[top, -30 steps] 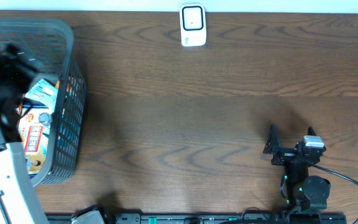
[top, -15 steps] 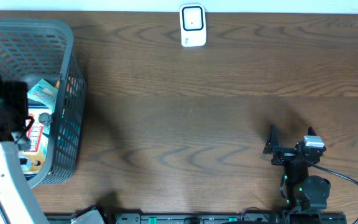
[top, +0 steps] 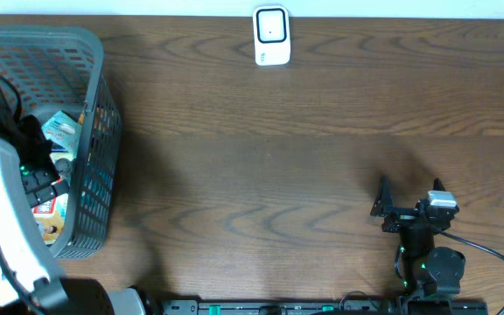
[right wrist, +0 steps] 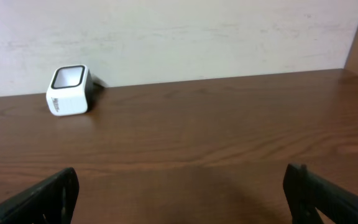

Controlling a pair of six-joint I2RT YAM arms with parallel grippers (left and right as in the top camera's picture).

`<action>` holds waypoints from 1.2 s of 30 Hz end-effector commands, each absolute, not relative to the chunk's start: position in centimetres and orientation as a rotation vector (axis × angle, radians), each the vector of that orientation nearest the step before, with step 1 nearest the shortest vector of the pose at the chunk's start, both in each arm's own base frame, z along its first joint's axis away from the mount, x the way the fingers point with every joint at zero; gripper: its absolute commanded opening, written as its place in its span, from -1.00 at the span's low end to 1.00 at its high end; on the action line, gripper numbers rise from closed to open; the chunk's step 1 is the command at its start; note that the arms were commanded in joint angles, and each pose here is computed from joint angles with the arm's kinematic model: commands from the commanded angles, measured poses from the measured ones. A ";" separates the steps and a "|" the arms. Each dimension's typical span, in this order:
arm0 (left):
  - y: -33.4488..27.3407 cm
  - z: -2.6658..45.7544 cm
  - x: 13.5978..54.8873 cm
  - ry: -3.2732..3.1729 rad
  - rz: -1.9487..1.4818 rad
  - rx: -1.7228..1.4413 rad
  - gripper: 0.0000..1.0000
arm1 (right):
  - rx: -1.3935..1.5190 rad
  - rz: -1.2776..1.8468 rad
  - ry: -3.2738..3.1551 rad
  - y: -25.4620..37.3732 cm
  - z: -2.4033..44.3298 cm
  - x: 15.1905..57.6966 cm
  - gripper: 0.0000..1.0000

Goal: Scan the item barcode
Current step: 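Reach the left gripper into the grey basket toward the blue bottle, then grasp the blue mouthwash bottle with the left gripper and lift it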

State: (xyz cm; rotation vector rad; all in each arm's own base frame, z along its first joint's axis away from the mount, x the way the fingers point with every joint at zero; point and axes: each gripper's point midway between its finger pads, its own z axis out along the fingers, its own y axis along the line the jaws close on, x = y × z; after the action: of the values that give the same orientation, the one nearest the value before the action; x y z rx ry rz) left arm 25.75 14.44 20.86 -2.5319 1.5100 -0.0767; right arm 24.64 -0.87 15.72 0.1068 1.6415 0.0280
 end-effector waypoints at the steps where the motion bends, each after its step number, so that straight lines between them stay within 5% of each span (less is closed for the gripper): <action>1: 13.3 18.6 26.8 1.541 -0.136 -2.658 0.96 | 0.098 0.017 1.647 -0.9 15.6 24.6 0.98; 28: 12.3 10.7 26.2 1.600 -0.013 -2.834 0.99 | 0.098 0.017 1.648 -0.9 15.5 24.6 0.99; 33: 12.6 10.3 26.8 1.703 -0.044 -2.743 0.16 | 0.098 0.017 1.649 -0.9 15.5 24.6 0.98; 36: 12.9 10.2 27.2 1.769 -0.064 -2.678 -0.17 | 0.098 0.017 1.648 -0.9 15.5 24.6 0.98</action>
State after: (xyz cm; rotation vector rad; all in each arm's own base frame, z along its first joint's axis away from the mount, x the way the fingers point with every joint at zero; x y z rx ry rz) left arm 27.90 13.08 12.10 -2.7109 1.6365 -0.1217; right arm 24.64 -0.87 15.71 0.1068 1.6419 0.0279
